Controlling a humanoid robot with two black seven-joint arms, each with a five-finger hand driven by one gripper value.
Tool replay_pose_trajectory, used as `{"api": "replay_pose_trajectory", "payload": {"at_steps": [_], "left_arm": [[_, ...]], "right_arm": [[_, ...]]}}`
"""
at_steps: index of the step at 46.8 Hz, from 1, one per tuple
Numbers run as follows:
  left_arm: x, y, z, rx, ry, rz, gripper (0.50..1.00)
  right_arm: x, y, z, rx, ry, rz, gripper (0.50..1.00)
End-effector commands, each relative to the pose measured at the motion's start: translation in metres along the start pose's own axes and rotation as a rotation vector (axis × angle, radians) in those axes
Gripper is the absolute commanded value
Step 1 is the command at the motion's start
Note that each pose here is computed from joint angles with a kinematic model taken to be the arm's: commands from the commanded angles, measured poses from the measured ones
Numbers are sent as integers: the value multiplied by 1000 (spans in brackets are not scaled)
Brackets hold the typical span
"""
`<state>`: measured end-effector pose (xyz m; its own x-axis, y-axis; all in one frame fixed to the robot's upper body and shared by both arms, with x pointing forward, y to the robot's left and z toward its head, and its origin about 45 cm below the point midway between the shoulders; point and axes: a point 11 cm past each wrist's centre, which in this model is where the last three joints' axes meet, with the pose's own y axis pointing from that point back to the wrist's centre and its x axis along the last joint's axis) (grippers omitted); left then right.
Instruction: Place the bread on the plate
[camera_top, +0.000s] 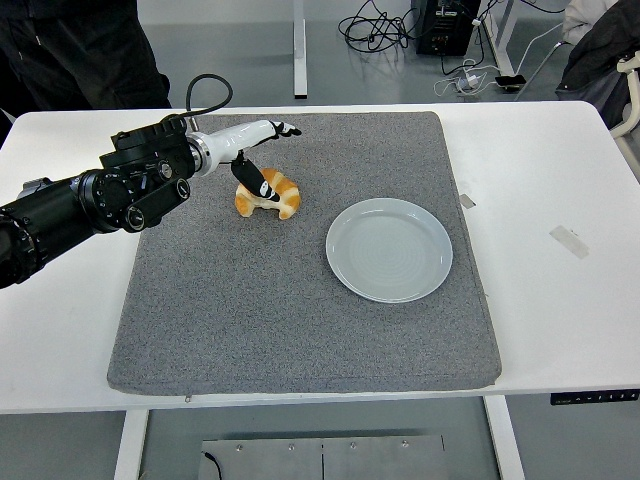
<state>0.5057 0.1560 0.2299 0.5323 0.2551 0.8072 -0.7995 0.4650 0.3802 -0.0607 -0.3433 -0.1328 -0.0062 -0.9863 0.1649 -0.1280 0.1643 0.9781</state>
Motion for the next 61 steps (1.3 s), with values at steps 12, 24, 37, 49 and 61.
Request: {"api": "replay_pose_trajectory", "payload": {"at_steps": [12, 24, 37, 49, 61], "left_arm": [[-13, 1, -9, 13, -49, -8, 977], [-22, 1, -15, 26, -89, 5, 977], [-23, 1, -17, 34, -87, 32, 975], [-28, 2, -22, 41, -83, 32, 937], [-29, 2, -20, 32, -84, 21, 500]], "right_arm": [[0, 0, 0, 0, 0, -1, 1000], [0, 0, 0, 0, 0, -1, 1000], [0, 0, 0, 0, -1, 0, 1000], [0, 0, 0, 0, 1, 1, 1000], [0, 0, 0, 0, 1, 1, 1000]]}}
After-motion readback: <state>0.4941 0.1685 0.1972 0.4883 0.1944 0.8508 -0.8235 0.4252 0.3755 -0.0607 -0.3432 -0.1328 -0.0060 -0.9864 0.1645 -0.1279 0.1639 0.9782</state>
